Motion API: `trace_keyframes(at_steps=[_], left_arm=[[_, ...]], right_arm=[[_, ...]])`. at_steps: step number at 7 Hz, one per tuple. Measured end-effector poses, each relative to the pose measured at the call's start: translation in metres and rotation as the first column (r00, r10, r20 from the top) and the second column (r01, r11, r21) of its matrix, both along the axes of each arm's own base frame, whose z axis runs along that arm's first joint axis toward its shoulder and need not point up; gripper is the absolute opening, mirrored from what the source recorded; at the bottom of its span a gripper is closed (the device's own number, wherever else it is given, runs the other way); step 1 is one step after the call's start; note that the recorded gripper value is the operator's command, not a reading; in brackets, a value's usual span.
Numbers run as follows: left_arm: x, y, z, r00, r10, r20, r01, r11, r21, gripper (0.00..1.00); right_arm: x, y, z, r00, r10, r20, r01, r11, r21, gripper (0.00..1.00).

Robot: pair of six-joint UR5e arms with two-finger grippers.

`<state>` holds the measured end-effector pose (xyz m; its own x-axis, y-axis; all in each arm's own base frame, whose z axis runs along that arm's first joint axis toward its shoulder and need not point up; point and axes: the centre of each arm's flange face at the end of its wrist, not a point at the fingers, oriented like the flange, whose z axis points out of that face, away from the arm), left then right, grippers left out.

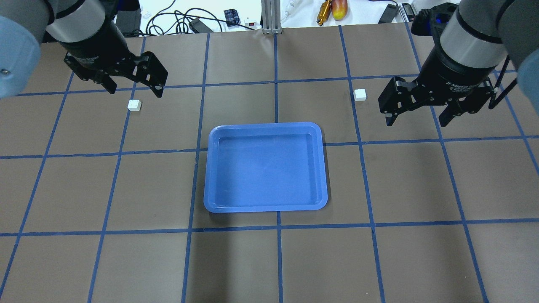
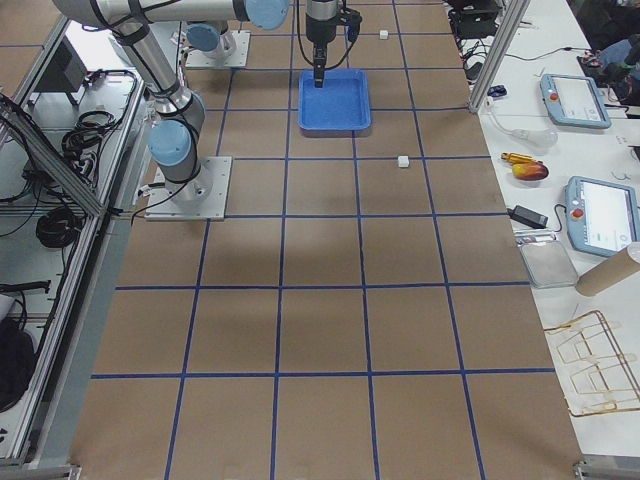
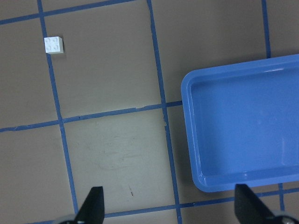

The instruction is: Assemble white blocks and place on blue tray

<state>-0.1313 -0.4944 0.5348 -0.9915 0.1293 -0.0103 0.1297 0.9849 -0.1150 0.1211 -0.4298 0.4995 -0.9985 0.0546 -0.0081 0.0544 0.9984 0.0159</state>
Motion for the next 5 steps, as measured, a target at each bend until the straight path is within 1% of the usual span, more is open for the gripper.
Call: trace_keyframes(at_steps=[1, 3, 4, 5], left_arm=[[-0.001, 0.001, 0.004, 1.0, 0.0, -0.004, 0.0, 1.0, -0.002, 1.0], [-0.001, 0.006, 0.004, 1.0, 0.0, -0.006, 0.0, 1.0, 0.028, 1.0], [0.002, 0.004, 0.0, 1.0, 0.003, -0.005, -0.003, 0.999, 0.048, 1.0], [0.006, -0.007, -0.008, 1.0, 0.007, -0.004, -0.006, 0.998, 0.068, 1.0]], right_arm=[[0.0, 0.0, 0.0, 1.0, -0.001, 0.0, 0.001, 1.0, 0.001, 1.0], [0.0, 0.0, -0.001, 1.0, -0.001, -0.002, 0.001, 1.0, 0.002, 1.0], [0.0, 0.0, 0.0, 1.0, -0.002, -0.002, 0.002, 1.0, 0.002, 1.0], [0.0, 0.0, -0.001, 1.0, -0.003, -0.002, 0.003, 1.0, 0.003, 1.0]])
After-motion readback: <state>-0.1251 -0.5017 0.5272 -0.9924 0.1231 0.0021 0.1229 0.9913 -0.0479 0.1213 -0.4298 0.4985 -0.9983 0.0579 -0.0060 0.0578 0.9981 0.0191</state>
